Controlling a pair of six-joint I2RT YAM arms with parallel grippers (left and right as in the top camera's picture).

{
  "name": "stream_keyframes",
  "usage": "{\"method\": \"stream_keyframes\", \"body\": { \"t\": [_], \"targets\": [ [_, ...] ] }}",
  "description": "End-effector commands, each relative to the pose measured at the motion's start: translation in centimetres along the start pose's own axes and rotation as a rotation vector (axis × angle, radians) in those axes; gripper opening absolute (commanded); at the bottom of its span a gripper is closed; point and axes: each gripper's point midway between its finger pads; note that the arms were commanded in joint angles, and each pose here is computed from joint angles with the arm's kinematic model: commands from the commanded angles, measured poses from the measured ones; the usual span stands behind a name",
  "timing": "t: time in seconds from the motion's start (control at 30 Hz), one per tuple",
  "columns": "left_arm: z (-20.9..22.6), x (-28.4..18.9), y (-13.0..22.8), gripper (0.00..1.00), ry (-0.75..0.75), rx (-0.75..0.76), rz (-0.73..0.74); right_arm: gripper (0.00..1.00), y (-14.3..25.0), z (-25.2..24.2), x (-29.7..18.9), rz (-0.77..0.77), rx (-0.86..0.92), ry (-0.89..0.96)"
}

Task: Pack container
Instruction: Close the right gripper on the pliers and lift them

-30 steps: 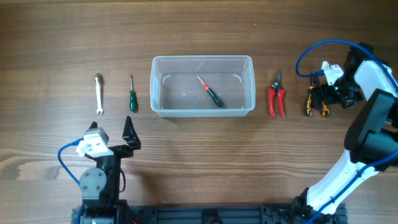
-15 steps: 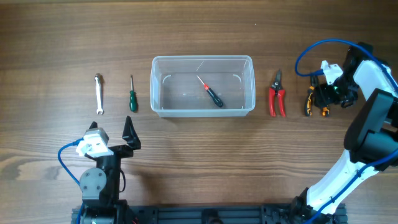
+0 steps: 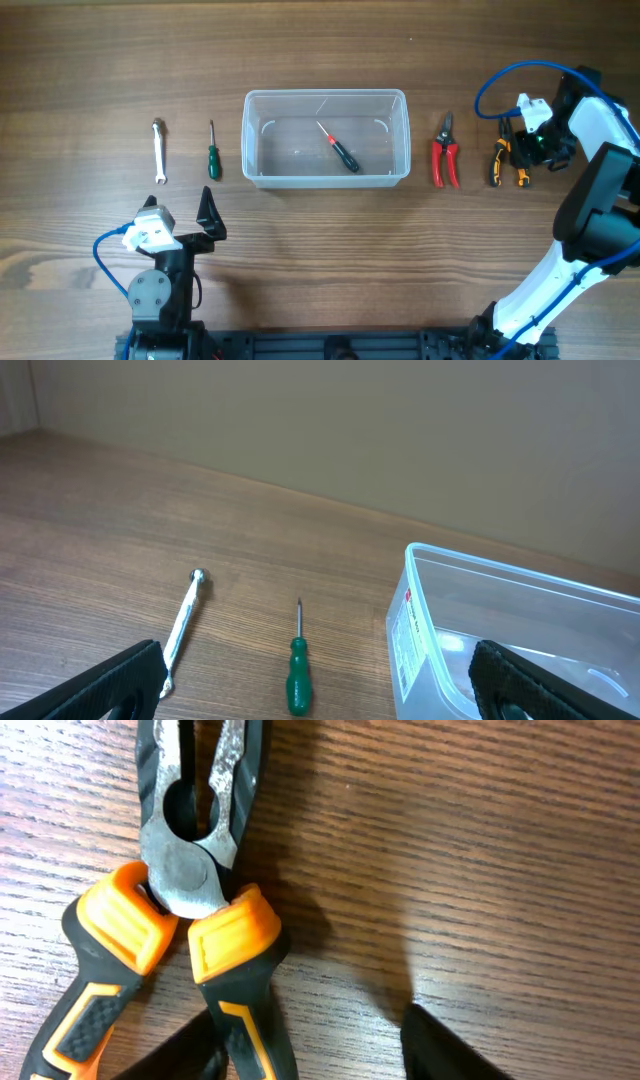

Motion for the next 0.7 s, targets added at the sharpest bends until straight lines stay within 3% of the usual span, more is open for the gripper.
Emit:
{"method": "stream_keyframes", "body": {
  "t": [0.0, 0.2, 0.67],
  "targets": [
    [0.1, 0.0, 0.0, 1.00, 0.000, -0.007, -0.007, 0.44, 0.5, 0.4, 1.8, 0.035, 0.002, -0.020],
    [0.1, 0.0, 0.0, 1.00, 0.000, -0.007, -0.006, 0.34, 0.3, 0.6, 1.8, 0.027, 0.002, -0.034],
    [0.1, 0.0, 0.0, 1.00, 0.000, -0.007, -0.006, 0.29, -0.7, 0.4, 1.2, -0.003, -0.003, -0.029]
  ]
}}
Point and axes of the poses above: each gripper's point midway between its finger pads, its own x axis out along the fingers, its own z axis along the line the jaws close on, y = z × x, and after that the axes turned 5 degrees about x, right-handed
